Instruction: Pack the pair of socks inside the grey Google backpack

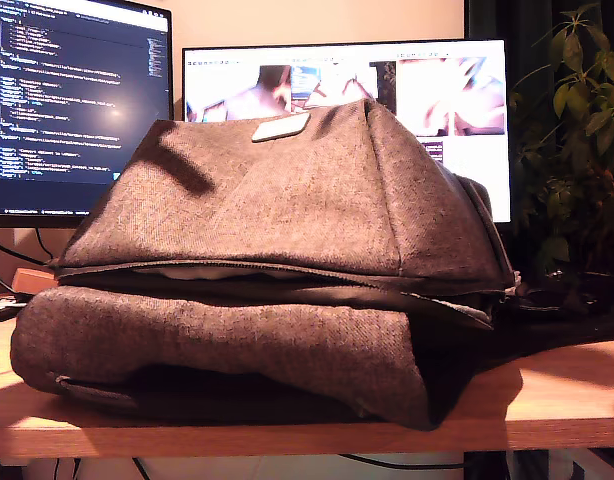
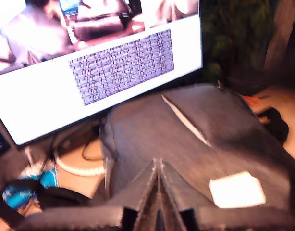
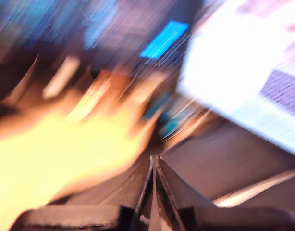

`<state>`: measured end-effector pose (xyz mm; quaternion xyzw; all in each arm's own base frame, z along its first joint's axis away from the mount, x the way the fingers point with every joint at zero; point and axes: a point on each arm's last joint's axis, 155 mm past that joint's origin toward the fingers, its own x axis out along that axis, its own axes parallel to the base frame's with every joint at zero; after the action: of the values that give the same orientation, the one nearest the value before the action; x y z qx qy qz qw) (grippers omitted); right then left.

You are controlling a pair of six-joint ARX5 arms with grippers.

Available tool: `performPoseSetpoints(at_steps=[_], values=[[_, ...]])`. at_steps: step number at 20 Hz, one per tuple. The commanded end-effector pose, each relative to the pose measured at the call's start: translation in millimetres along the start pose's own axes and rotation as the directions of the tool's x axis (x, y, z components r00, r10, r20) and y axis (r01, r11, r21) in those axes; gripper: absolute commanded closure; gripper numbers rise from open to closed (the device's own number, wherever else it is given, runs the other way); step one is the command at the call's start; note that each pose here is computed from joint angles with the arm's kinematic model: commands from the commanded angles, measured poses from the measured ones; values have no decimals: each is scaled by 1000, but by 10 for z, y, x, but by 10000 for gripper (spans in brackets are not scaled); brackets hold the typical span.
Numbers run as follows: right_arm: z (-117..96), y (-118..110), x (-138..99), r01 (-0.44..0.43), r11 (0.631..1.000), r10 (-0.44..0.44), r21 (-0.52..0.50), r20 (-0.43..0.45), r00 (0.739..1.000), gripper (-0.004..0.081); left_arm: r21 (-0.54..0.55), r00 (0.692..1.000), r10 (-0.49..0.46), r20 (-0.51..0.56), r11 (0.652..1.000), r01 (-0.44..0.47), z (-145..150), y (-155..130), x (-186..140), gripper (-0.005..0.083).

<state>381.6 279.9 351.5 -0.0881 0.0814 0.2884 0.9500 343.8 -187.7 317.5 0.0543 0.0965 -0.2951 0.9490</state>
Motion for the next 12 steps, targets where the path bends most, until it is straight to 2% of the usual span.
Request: performPoseSetpoints(at_steps=[1,3,6,8,12], values=[[-49,-195,78,41,999,-41,11,2,999,781,17,999,20,28,1000,-21,57,127,21,794],[-96,-503,82,89,996,-89,25,3,996,781,8,998,58,33,998,-58,60,306,-2,794],[-304,-829,70,118,992,-117,44,-33,993,781,-9,995,96,31,995,-95,25,552,-69,794],[-445,-954,38,138,989,-134,52,-59,989,781,-22,994,104,17,994,-103,-62,644,-103,794],[-607,-1058,-118,163,985,-159,59,-68,985,781,-44,995,90,-37,995,-92,-425,628,-108,794]])
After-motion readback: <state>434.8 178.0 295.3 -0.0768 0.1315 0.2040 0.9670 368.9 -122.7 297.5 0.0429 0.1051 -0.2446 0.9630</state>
